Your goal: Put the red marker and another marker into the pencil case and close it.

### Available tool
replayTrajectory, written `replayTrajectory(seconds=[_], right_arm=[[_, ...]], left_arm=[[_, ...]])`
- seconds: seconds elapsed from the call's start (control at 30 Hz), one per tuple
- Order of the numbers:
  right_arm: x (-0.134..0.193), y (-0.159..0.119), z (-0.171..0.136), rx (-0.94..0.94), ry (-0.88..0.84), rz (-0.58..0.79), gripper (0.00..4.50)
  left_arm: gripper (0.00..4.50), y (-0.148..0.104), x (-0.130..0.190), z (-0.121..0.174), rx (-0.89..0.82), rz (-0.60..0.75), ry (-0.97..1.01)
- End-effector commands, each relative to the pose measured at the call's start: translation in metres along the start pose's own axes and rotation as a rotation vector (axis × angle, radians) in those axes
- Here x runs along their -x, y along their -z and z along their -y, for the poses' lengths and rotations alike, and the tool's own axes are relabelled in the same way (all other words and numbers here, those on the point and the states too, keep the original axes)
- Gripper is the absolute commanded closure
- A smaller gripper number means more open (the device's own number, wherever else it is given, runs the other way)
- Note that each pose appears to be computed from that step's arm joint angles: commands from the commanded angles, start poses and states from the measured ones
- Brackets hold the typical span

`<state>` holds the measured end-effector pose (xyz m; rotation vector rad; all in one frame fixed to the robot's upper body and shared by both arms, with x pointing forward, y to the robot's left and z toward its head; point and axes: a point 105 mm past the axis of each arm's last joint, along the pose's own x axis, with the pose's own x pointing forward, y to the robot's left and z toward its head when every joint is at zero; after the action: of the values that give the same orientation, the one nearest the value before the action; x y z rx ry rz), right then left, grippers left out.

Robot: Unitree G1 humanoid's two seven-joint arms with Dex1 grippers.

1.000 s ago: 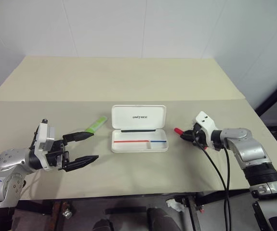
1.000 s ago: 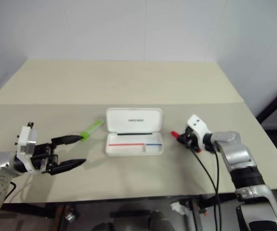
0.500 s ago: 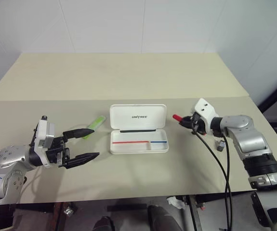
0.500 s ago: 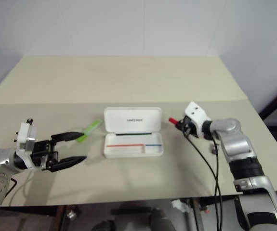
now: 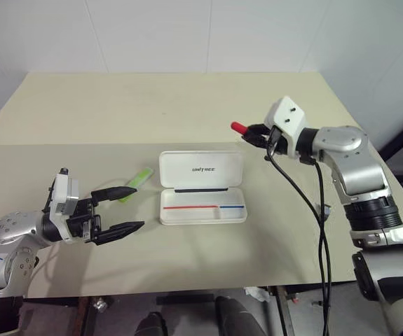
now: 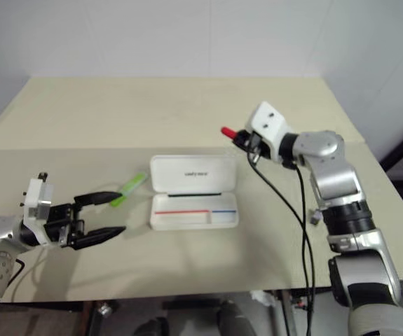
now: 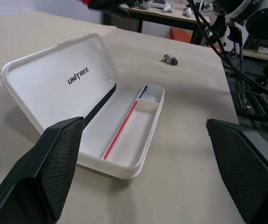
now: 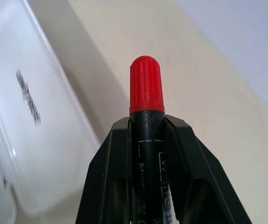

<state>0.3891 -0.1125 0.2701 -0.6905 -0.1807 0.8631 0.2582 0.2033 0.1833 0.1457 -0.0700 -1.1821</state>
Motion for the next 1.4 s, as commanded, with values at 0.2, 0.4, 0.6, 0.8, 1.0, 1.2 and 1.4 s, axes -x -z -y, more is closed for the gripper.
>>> replayTrajectory(seconds=[0.2, 0.4, 0.6, 0.8, 1.0, 1.2, 1.4], right_arm=[[-0.015, -0.042, -0.047, 0.079, -0.259, 0.091, 3.89], [-0.028, -0.033, -0.083, 0.097, -0.397, 0.036, 3.89], [-0.038, -0.025, -0.112, 0.099, -0.492, 0.034, 3.89], [-0.052, -0.014, -0.126, 0.13, -0.538, 0.018, 3.89], [-0.065, -0.009, -0.129, 0.146, -0.541, 0.008, 3.89], [-0.068, -0.006, -0.128, 0.145, -0.535, 0.001, 3.89], [-0.067, -0.009, -0.127, 0.14, -0.539, 0.013, 2.51]], left_arm=[[0.0, -0.006, 0.004, 0.002, -0.036, 0.007, -0.017], [0.0, -0.005, 0.01, 0.004, -0.029, 0.0, -0.025], [0.0, -0.004, 0.019, 0.0, -0.035, -0.015, -0.061], [0.0, -0.004, 0.017, 0.001, -0.036, -0.011, -0.065], [0.0, -0.004, 0.017, 0.003, -0.037, -0.013, -0.074], [0.0, -0.003, 0.019, 0.005, -0.036, -0.016, -0.081], [0.0, -0.003, 0.018, 0.005, -0.036, -0.016, -0.081]])
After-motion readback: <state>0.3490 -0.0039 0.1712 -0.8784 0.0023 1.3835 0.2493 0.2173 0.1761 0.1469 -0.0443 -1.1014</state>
